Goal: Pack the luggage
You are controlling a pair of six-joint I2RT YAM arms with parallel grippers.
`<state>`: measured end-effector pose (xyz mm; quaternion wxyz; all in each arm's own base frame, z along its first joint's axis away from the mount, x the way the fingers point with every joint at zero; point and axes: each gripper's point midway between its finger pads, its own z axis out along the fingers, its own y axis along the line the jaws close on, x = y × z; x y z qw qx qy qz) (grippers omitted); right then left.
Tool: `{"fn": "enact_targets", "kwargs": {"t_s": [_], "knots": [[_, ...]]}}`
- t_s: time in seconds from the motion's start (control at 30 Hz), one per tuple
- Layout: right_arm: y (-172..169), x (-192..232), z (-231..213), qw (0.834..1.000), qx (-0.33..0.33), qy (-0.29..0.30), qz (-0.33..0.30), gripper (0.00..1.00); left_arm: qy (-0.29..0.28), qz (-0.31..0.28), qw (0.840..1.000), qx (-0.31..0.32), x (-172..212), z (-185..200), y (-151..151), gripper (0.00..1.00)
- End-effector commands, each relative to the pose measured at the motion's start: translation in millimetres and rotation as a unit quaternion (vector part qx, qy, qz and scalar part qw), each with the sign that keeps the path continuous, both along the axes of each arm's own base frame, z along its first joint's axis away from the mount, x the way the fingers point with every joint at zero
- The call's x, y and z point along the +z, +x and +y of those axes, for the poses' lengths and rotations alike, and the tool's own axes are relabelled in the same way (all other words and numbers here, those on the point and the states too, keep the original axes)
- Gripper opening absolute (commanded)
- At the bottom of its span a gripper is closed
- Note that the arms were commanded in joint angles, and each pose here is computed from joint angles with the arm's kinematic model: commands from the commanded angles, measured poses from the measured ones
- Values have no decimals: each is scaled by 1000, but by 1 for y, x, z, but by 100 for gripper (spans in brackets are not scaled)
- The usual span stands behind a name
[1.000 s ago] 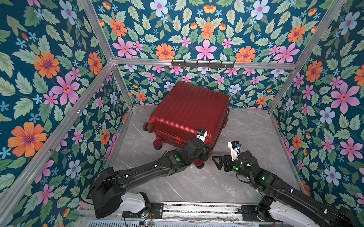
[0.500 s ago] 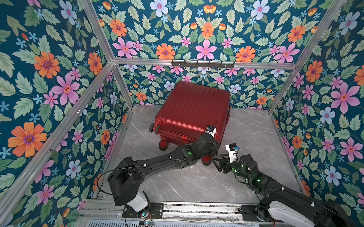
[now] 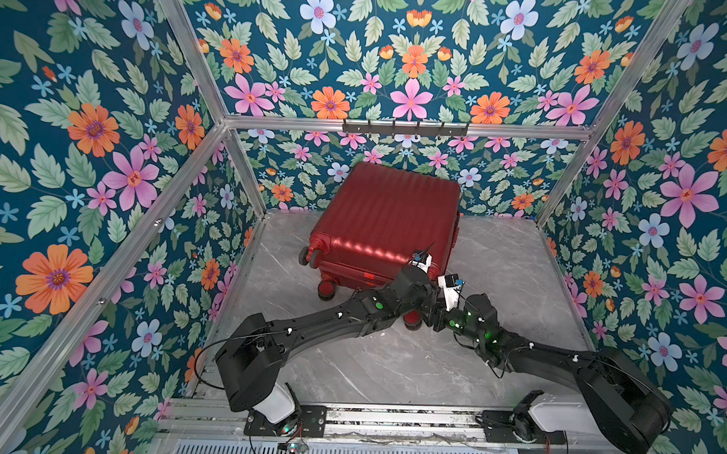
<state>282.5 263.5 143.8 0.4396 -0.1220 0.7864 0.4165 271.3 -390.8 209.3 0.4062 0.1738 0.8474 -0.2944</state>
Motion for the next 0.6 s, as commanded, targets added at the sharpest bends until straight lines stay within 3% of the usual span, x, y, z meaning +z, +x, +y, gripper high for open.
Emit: {"fn": "enact_targets", "kwargs": {"t_s": [0.0, 0.57], "knots": [[10, 8, 0, 999, -19, 29, -7, 46, -103, -116, 986, -67, 80, -31, 1, 0], [22, -16, 1, 996, -44, 70, 24, 42, -103, -114, 986, -64, 83, -30, 1, 0]]}}
